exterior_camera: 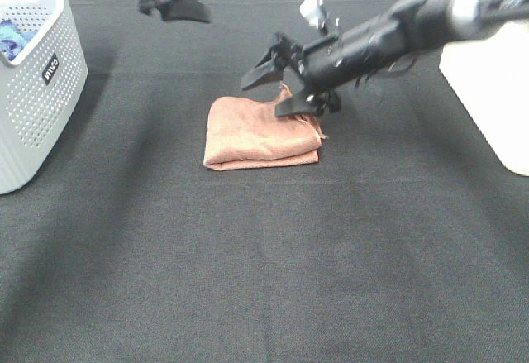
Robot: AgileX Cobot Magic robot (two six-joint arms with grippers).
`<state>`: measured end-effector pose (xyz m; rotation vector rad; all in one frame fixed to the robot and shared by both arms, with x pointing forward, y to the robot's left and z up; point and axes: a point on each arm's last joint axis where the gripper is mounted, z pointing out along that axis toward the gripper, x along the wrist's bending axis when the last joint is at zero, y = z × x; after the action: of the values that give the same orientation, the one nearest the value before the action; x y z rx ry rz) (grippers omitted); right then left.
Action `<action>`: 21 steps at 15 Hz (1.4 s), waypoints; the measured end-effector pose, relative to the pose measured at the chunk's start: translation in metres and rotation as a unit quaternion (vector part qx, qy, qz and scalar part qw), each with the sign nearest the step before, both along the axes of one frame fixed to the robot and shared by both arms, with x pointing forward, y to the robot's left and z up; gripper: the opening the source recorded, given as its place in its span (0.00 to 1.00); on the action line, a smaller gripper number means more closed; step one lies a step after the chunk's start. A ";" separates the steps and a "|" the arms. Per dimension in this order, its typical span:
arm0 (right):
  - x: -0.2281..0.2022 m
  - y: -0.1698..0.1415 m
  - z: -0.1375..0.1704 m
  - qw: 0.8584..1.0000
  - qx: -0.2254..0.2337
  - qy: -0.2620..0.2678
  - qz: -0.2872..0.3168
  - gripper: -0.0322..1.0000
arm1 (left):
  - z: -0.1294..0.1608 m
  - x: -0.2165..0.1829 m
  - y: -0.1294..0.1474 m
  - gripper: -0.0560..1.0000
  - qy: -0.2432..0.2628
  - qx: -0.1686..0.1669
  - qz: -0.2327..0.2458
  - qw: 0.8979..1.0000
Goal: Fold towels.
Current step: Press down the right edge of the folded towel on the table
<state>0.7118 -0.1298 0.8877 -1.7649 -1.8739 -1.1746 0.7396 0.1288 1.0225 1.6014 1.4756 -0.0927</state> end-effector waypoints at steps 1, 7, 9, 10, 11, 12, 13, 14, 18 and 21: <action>0.005 -0.003 -0.010 1.000 -0.014 -0.006 -0.025 0.77 | 0.002 -0.002 0.000 0.78 0.003 0.002 -0.006 1.000; 0.014 -0.036 -0.011 0.998 -0.018 -0.004 -0.055 0.77 | 0.001 -0.003 0.000 0.78 0.008 0.010 -0.015 1.000; 0.015 -0.052 -0.012 0.998 -0.024 0.008 -0.050 0.77 | 0.000 -0.003 0.001 0.78 0.006 0.021 -0.016 1.000; 0.013 -0.055 -0.015 0.998 -0.042 0.011 -0.042 0.77 | -0.001 -0.003 0.002 0.78 0.005 0.027 -0.017 0.999; 0.012 -0.057 -0.016 0.997 -0.062 0.014 -0.034 0.77 | -0.001 -0.003 0.002 0.78 0.005 0.028 -0.017 0.999; 0.010 -0.059 -0.016 0.996 -0.083 0.016 -0.025 0.77 | -0.001 -0.003 0.002 0.78 0.005 0.029 -0.017 0.999; 0.010 -0.059 -0.016 0.996 -0.083 0.016 -0.025 0.77 | -0.001 -0.003 0.002 0.78 0.005 0.029 -0.017 0.999; 0.008 -0.061 -0.010 0.994 -0.103 0.014 -0.018 0.77 | -0.001 -0.003 0.002 0.78 0.005 0.029 -0.018 0.999; -0.009 -0.069 0.061 0.987 -0.160 0.005 0.016 0.77 | 0.014 -0.019 0.004 0.78 0.004 0.071 -0.083 0.994; -0.034 -0.074 0.115 0.982 -0.185 0.022 0.038 0.77 | 0.055 -0.046 0.018 0.78 0.017 0.132 -0.106 0.985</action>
<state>0.6774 -0.2041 1.0030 -1.8611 -2.2228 -0.7904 0.6937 0.1464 1.0779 1.9790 1.3816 -0.0470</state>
